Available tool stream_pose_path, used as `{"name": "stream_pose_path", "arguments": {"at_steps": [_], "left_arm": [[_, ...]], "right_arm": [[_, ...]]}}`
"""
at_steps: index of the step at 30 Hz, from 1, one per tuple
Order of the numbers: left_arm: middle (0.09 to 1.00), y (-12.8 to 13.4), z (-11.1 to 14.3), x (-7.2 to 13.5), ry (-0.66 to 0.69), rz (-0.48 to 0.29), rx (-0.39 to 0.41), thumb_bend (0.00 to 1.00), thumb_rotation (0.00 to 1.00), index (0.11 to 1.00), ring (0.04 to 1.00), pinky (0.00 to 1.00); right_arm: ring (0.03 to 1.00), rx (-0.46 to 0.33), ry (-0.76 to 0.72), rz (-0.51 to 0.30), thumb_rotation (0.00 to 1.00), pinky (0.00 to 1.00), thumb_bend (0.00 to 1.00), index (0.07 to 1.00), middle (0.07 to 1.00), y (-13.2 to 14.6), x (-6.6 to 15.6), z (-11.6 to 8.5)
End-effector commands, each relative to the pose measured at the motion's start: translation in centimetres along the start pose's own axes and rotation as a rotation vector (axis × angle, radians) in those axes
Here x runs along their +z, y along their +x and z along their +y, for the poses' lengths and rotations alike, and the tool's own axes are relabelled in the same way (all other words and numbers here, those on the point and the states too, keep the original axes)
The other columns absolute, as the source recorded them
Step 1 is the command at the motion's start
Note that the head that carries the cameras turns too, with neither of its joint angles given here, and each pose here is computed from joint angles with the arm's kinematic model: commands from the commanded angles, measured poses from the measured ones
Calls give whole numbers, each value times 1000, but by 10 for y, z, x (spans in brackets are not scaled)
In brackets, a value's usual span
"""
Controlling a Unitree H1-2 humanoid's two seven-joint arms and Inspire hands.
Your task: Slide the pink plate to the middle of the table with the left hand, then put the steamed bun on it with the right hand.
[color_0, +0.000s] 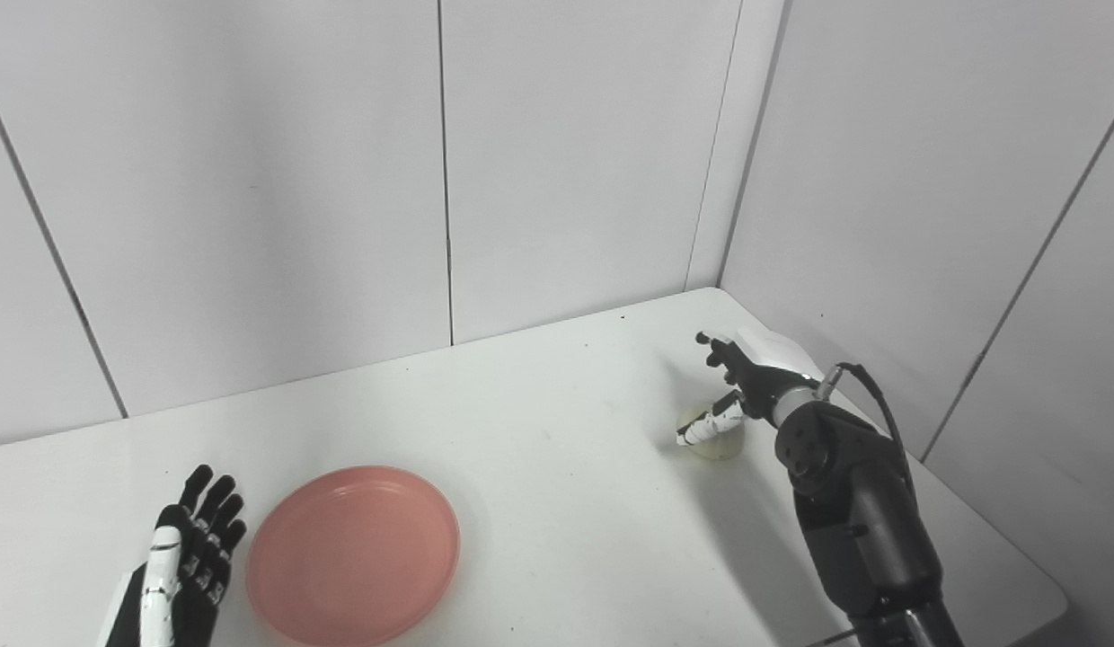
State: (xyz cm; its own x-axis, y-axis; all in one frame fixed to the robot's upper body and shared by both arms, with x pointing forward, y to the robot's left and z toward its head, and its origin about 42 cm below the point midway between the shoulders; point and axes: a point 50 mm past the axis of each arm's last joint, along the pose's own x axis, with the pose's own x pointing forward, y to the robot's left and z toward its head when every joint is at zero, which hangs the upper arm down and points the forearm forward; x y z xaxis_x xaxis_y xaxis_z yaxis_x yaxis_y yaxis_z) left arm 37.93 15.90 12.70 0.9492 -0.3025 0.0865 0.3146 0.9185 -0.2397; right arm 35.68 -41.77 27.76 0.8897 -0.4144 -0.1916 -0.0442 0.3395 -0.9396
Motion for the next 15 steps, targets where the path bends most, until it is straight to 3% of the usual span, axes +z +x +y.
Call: {"name": "stream_pose_path", "arguments": {"at_steps": [1,5,9,13,15], "left_arm": [[970,1,1,4,-3,0,-4,438,971,949,986,1000],[967,0,1,4,-8,0,1,438,967,944,981,1000],[963,1,0,5,-11,-2,-1,436,952,941,981,1000],[968,0,0,7,-7,-10,-6,433,951,943,984,1000],[969,-1,0,10,-6,-14,-4,436,951,940,984,1000]], "right_arm": [[537,-49,-21,7,236,401,947,917,646,1,4,-22],[470,0,-26,48,224,355,950,919,606,6,0,-18],[621,43,-40,84,168,492,950,901,712,14,-5,-14],[626,44,-24,70,16,520,934,817,693,17,-12,-12],[621,41,-12,63,6,522,922,796,682,17,-15,-11]]}}
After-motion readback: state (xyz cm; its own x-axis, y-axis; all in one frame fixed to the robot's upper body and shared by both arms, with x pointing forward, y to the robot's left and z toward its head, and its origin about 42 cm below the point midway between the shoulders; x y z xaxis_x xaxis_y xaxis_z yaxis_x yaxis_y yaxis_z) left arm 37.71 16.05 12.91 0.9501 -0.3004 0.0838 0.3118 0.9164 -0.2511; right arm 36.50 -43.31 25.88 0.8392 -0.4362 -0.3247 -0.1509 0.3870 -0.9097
